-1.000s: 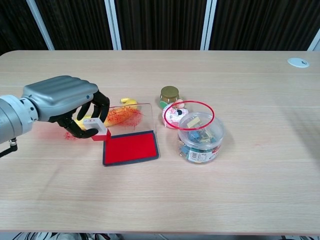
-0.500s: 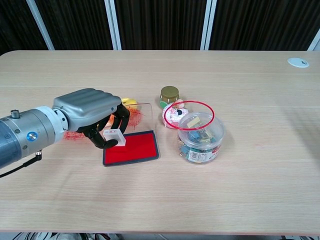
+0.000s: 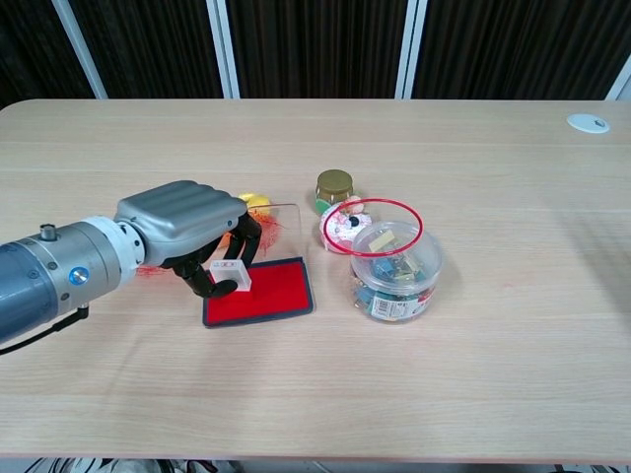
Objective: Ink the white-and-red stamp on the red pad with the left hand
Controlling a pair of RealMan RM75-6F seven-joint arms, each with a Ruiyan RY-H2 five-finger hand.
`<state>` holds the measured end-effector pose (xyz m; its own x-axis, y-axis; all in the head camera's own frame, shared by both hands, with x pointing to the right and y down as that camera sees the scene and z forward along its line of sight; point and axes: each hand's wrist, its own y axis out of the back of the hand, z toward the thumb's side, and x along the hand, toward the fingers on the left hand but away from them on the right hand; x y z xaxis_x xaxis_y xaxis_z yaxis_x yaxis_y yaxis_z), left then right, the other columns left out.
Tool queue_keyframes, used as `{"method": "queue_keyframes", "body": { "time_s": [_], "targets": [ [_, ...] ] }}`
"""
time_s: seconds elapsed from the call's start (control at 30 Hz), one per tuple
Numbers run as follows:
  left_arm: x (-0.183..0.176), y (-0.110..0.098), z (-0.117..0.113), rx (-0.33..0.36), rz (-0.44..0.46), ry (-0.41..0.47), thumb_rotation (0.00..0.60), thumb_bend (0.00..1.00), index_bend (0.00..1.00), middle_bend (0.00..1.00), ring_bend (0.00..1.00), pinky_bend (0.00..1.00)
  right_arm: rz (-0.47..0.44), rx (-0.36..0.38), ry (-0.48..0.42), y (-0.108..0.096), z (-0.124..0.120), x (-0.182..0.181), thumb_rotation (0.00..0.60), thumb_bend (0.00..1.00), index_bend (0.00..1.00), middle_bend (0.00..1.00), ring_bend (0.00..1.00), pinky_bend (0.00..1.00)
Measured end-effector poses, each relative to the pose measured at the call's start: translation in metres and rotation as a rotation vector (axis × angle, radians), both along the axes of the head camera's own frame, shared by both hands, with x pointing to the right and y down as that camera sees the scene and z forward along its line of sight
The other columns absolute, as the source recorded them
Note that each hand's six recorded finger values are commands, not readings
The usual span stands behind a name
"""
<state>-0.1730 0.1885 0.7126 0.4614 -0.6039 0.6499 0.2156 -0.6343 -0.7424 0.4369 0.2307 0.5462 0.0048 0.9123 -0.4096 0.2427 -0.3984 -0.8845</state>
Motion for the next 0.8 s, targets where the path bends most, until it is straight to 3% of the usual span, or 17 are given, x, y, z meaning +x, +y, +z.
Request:
{"method": "queue_keyframes", "body": {
  "time_s": [0.43,0.8],
  "targets": [
    [0.000,0.002,0.002,-0.004,0.008,-0.012,0.600,0.56,0.74,0.75,0.59,0.64,-0.001,0.002,-0.001,0.000,0.000,0.000,0.600,0.16,0.00,0.00,0.00,0.16],
    [0.006,-0.006,-0.011,0.018,-0.004,0.026,0.600,0.56,0.74,0.75,0.59,0.64,-0.003,0.002,-0.001,0.000,-0.001,0.000,0.600,0.16,0.00,0.00,0.00,0.16]
  ]
}}
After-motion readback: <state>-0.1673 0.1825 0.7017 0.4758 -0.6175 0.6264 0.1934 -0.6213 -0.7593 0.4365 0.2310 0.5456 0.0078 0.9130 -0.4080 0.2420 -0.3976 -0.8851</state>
